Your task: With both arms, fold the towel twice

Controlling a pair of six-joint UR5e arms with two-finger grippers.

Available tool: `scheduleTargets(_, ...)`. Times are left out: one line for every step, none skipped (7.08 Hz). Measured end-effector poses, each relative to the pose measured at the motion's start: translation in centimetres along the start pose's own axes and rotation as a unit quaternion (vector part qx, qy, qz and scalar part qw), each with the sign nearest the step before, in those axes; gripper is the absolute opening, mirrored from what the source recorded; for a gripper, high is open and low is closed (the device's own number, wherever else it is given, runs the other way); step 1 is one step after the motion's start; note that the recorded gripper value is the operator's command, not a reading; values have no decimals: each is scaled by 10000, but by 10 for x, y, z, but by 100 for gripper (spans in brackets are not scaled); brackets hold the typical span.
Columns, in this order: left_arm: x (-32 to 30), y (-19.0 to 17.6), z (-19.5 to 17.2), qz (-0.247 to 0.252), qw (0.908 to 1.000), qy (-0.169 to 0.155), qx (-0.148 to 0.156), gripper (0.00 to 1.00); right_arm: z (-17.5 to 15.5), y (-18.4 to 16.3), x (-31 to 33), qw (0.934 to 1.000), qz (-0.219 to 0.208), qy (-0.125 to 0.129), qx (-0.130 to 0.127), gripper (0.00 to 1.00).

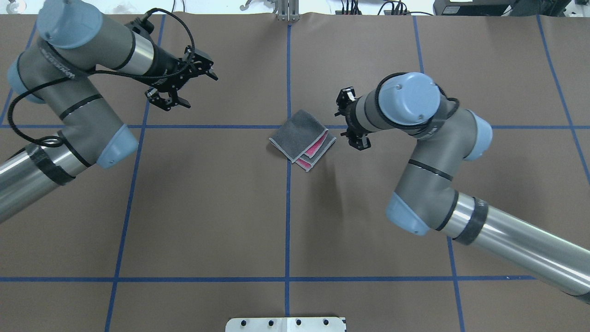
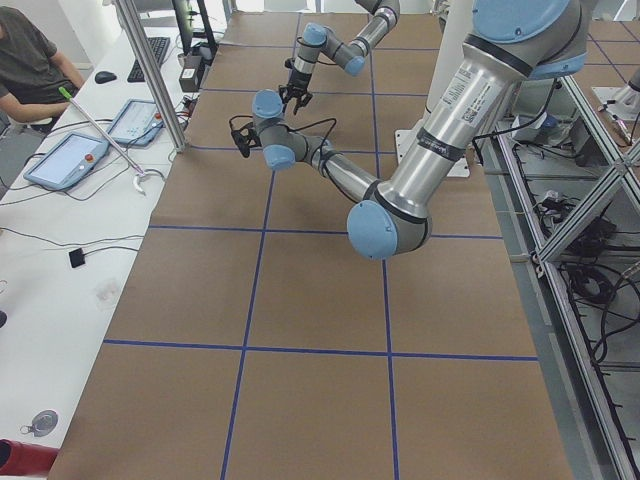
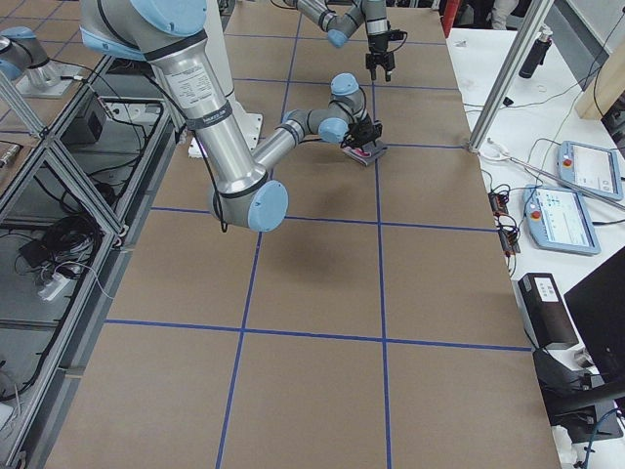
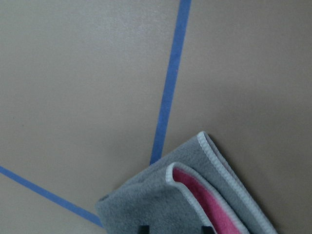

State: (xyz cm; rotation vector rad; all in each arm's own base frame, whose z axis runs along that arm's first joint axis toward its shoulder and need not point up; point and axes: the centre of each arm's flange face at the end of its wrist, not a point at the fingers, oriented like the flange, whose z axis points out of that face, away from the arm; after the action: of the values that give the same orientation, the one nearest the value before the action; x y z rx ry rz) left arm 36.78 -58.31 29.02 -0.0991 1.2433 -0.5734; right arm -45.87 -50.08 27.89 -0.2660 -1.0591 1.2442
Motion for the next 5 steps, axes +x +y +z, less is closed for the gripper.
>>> scheduleTargets(-40, -19, -23, 590, 9981, -87, 156, 100, -22, -38, 19, 9993, -382, 60, 6, 100)
scheduleTargets(-92, -39, -48, 1223, 9917, -270, 301, 100, -40, -76, 42, 9950, -987, 168, 50, 100)
scheduleTargets(-149, -54, -74, 1828, 9809, -518, 412, 100, -54, -117, 62, 9833, -1787, 313, 118, 100)
scheduleTargets(-206, -66, -101, 2383, 9667, -800, 484, 100, -67, -162, 72, 9650, -2573, 494, 132, 100)
scheduleTargets(-259, -81, -127, 2899, 9490, -1125, 525, 100, -87, -221, 77, 9423, -3272, 706, 4, 100)
